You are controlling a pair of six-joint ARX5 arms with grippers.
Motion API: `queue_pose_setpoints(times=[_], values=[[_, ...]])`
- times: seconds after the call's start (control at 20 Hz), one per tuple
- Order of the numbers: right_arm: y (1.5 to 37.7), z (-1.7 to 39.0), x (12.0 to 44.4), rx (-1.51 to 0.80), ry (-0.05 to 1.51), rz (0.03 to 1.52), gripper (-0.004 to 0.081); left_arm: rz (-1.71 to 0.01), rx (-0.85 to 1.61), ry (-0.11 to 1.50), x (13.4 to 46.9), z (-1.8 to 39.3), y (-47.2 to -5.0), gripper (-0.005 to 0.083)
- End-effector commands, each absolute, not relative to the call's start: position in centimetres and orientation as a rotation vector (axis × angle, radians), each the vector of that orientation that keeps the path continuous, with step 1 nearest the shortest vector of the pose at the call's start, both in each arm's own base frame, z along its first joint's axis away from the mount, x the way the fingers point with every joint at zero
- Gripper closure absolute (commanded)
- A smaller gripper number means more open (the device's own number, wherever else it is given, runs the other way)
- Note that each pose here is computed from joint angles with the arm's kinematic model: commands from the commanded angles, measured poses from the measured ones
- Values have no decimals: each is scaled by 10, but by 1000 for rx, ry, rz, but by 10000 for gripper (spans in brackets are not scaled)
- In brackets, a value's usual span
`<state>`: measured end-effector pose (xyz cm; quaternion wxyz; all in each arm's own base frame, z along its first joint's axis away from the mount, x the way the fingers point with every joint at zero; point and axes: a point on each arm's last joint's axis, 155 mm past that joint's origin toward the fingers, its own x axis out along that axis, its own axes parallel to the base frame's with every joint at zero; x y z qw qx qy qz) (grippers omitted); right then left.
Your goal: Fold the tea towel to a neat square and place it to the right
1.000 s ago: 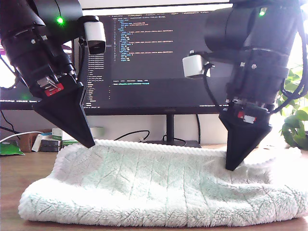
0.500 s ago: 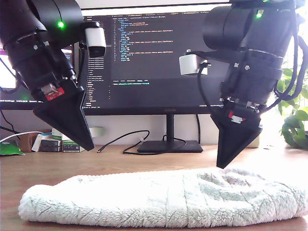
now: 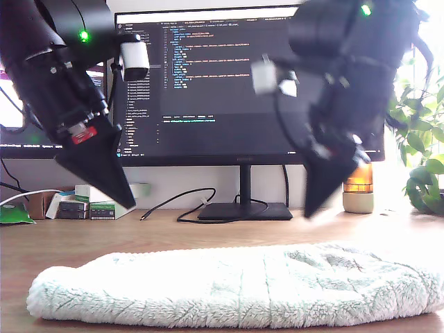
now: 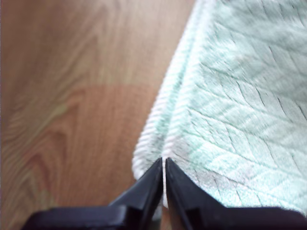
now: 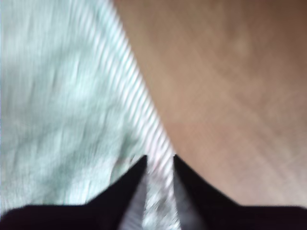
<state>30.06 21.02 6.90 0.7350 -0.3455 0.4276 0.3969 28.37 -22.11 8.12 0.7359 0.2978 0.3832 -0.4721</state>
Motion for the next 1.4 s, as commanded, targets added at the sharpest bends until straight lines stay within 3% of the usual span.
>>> queue_pose_setpoints(times=[0.0,0.25,0.4,0.45,0.6,0.65,1.0,1.35], values=[[207,65,299,-726,976,851,781,-1019,627,818,285,92,-220,793],[204,67,293,-678,1012,822,781,-1023,531,827,282,100,-220,793],[205,72,293,-672,999,822,781,-1006,422,930,274,94,-208,786],[206,72,293,-671,997,823,781,-977,369,964,276,92,-203,752],[208,73,294,-666,987,831,781,-890,160,1069,280,88,-189,498],[209,74,294,-664,983,833,781,-878,76,1110,279,86,-187,465],[223,78,291,-615,957,900,781,-852,-62,1315,269,43,-181,462],[225,78,291,-610,950,906,781,-844,-95,1317,278,29,-190,462]])
